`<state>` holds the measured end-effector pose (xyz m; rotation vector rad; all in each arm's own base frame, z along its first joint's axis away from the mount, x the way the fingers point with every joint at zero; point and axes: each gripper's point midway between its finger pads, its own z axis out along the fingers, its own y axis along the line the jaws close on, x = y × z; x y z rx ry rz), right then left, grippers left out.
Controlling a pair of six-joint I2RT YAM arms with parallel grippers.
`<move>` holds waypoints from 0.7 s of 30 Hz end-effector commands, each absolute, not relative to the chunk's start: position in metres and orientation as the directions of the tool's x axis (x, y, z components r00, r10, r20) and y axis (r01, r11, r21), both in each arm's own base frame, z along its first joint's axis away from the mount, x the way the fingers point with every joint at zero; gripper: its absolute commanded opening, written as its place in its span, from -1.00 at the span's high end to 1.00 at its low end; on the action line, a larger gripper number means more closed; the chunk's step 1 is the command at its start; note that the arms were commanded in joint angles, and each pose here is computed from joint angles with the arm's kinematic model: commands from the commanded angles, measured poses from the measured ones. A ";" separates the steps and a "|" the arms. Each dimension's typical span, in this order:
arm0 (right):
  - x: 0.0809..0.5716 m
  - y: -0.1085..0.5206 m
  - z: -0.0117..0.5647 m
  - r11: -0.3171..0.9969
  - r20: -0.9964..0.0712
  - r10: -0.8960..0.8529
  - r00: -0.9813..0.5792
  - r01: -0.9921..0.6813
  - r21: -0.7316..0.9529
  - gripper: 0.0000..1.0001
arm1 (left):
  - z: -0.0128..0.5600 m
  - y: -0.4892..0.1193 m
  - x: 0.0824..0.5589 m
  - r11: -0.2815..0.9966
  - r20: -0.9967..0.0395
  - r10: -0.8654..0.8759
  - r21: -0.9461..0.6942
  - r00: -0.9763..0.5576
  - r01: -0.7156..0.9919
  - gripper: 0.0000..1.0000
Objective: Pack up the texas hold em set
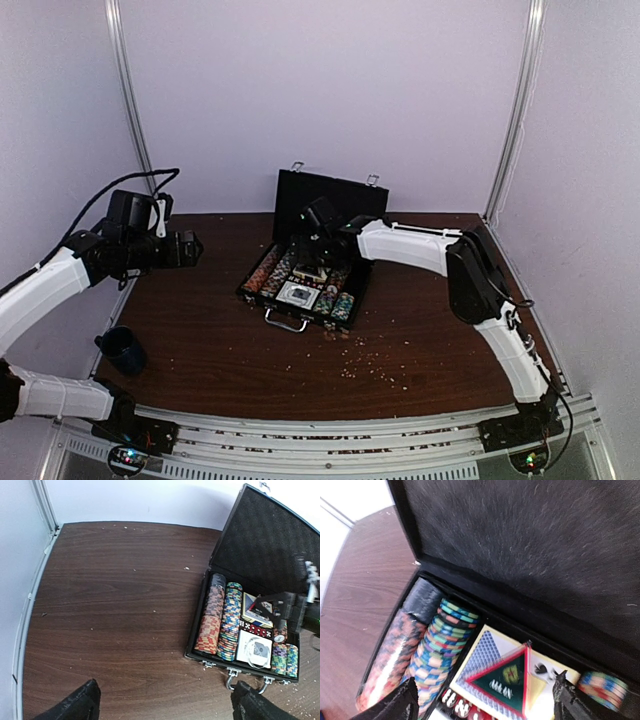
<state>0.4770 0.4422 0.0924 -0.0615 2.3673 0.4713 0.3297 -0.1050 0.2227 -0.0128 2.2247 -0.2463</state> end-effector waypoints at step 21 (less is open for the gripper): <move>0.425 0.225 0.212 0.920 -0.754 0.197 -0.627 -0.149 0.364 -1.00 | 0.224 -0.081 0.346 0.928 -0.783 -0.371 -0.336 -0.500 -0.162 -0.96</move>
